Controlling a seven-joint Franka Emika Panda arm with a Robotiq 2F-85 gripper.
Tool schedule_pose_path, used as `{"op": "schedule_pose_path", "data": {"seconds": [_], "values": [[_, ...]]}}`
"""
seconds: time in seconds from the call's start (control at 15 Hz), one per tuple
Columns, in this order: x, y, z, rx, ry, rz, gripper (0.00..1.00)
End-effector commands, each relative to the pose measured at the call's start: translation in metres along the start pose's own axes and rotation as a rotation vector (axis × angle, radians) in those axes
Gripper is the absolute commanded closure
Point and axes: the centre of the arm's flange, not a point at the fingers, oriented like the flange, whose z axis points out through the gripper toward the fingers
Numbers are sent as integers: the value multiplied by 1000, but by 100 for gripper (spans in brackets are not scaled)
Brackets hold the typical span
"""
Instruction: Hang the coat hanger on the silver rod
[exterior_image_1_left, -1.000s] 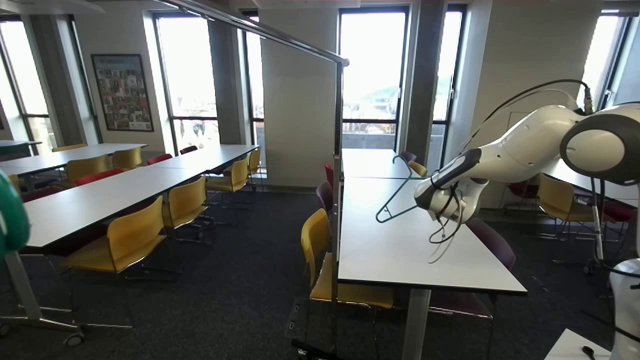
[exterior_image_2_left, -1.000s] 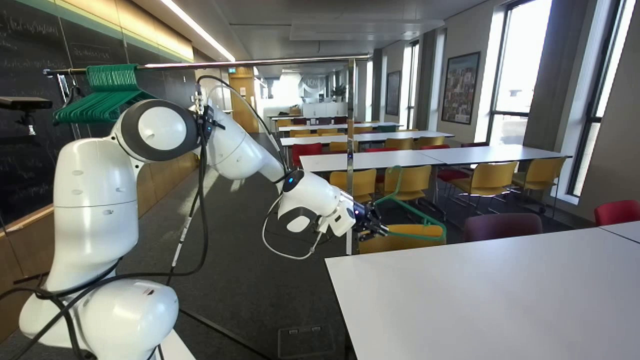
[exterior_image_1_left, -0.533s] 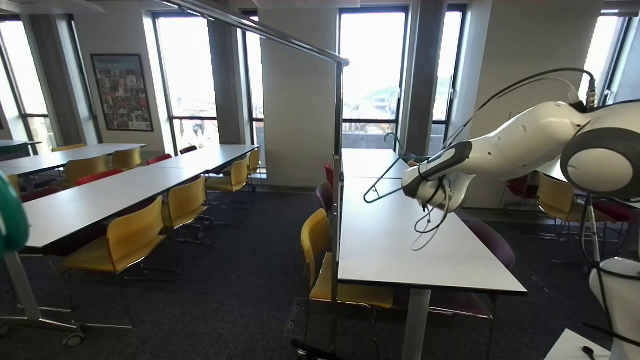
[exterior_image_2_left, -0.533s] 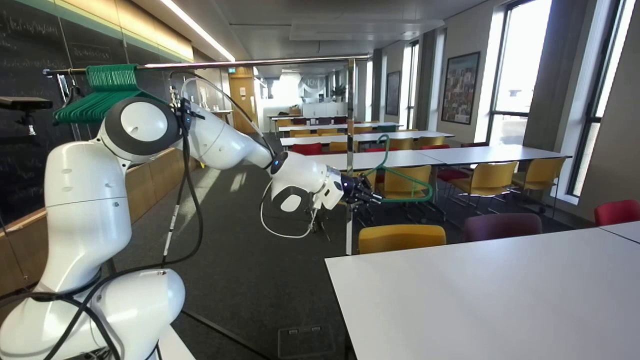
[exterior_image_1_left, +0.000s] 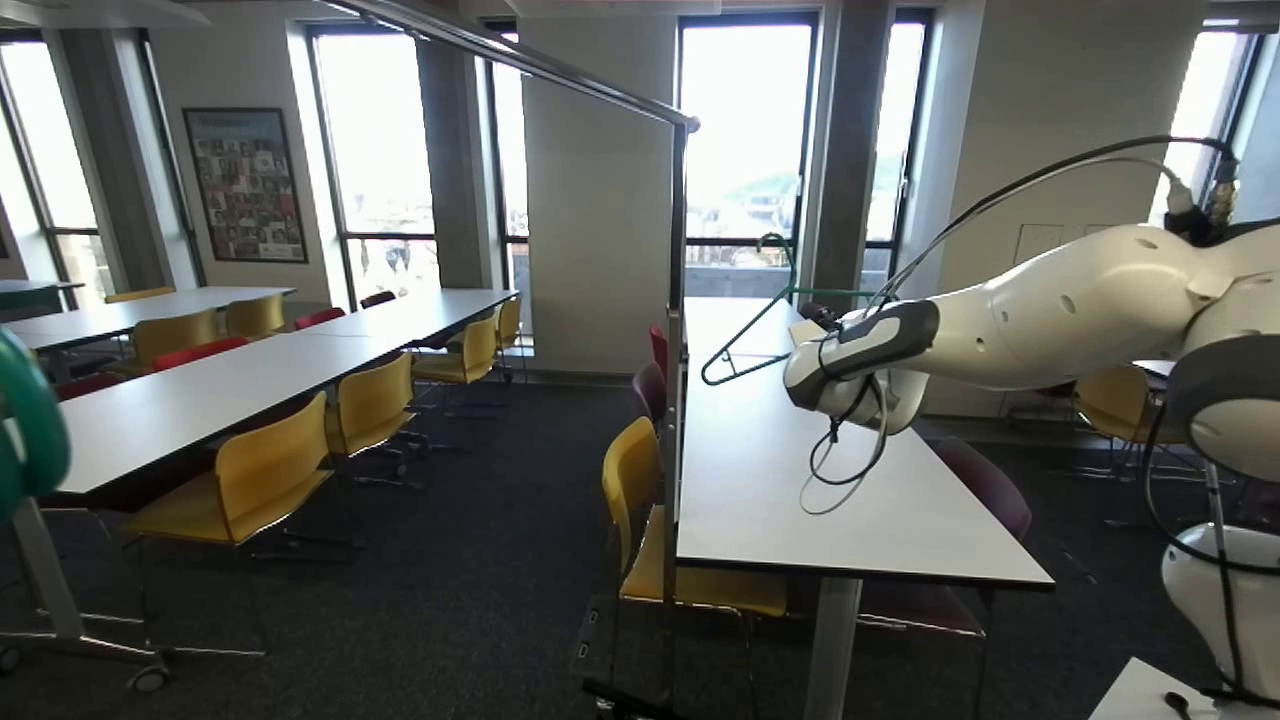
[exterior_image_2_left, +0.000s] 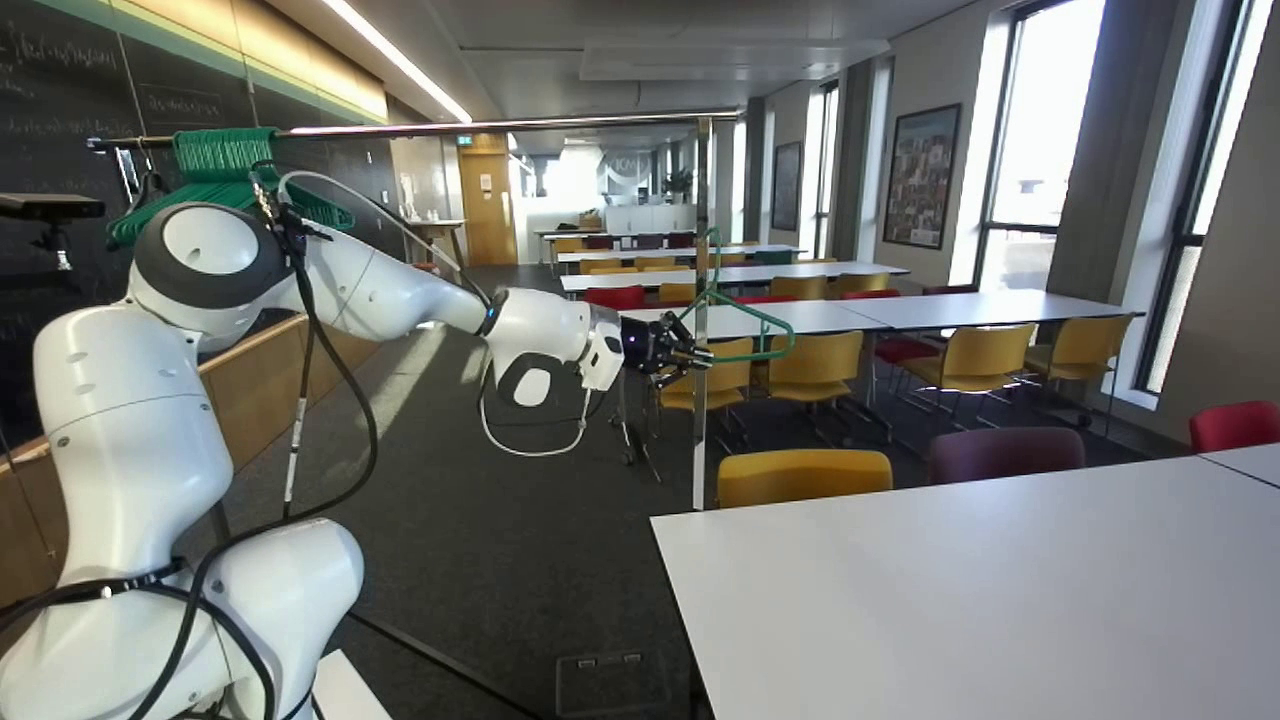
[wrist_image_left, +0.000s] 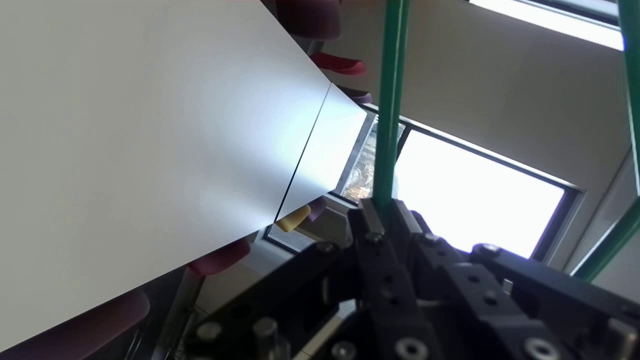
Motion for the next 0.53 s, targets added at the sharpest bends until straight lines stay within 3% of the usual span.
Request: {"op": "schedule_pose_path", "data": {"seconds": [0.0,0.47], "values": [[13,23,-32,33,47,54,98],[29,-1,-73,76,74,131,98]]}}
